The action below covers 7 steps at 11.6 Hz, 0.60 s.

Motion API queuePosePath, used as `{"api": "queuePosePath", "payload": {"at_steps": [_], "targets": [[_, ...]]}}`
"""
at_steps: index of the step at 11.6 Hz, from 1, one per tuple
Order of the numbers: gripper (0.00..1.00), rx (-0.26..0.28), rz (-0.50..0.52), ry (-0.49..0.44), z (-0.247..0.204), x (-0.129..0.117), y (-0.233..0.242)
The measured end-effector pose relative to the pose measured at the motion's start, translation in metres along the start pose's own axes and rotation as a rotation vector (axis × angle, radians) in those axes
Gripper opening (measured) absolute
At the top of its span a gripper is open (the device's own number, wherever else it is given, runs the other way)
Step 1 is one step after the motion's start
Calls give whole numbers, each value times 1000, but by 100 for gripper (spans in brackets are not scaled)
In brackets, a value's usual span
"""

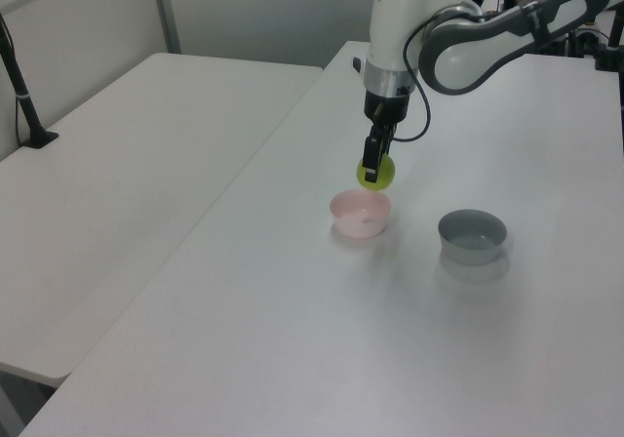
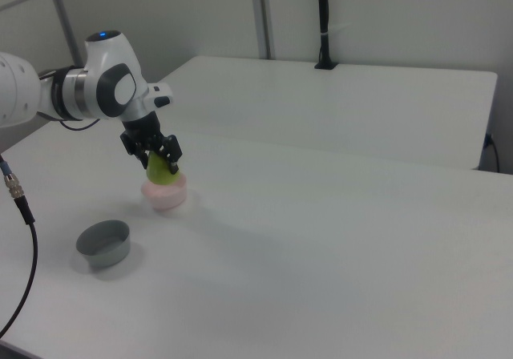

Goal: Place the pear in the bowl
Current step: 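Lower the pear into the pink bowl and open the gripper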

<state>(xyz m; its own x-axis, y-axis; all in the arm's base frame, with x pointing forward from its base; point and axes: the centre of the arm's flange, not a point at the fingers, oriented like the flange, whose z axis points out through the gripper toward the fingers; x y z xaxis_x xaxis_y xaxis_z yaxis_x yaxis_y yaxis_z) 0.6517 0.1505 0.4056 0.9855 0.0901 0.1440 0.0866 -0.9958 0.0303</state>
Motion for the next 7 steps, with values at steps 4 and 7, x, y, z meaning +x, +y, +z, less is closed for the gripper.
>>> {"api": "queuePosePath", "payload": {"at_steps": [4, 7], "targets": [[84, 18, -20, 37, 22, 5, -18], [84, 20, -31, 40, 34, 5, -24]]}}
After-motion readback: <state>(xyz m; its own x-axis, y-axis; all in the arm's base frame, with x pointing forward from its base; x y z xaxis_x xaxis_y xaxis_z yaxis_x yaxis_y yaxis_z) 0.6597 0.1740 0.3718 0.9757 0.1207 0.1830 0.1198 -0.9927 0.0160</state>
